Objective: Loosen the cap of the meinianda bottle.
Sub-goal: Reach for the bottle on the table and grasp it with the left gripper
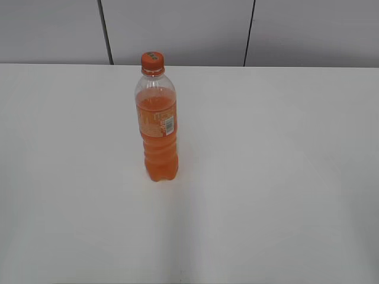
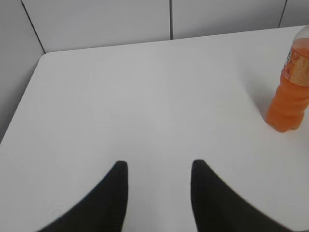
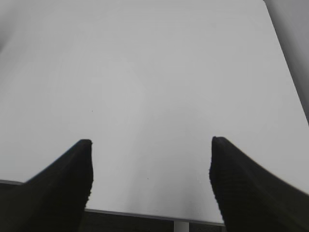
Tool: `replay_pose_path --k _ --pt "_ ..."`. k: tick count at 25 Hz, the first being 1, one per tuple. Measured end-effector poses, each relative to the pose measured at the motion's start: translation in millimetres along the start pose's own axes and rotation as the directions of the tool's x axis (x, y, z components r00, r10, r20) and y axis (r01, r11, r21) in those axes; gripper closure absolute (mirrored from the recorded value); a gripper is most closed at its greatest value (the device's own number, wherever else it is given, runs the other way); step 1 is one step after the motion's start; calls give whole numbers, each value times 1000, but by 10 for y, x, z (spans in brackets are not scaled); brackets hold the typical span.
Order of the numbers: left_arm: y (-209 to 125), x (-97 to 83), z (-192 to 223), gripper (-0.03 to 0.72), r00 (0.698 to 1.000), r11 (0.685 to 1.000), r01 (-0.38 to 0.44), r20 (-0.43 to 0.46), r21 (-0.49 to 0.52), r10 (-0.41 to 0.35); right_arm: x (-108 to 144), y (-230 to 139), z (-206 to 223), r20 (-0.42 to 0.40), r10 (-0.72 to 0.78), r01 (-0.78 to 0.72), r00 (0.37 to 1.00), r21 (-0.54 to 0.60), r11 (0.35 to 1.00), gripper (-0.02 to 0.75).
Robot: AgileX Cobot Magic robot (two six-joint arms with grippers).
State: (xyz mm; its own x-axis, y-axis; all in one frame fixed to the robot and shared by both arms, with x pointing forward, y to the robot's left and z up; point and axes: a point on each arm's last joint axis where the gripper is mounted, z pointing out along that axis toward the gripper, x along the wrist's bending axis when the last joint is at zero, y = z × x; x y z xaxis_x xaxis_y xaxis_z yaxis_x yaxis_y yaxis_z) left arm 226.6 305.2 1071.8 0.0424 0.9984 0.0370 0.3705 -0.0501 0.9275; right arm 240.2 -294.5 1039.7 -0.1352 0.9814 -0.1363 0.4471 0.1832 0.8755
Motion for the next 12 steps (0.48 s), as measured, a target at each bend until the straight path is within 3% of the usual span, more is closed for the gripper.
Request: replay_pose_path --k 5,12 --pt "1 -1 0 234 1000 1000 1 1 -1 -1 0 0 0 0 0 0 1000 0 1000 172" --pt "113 -21 5 192 1000 999 16 25 -48 -15 0 0 0 0 0 0 1000 0 1000 172"
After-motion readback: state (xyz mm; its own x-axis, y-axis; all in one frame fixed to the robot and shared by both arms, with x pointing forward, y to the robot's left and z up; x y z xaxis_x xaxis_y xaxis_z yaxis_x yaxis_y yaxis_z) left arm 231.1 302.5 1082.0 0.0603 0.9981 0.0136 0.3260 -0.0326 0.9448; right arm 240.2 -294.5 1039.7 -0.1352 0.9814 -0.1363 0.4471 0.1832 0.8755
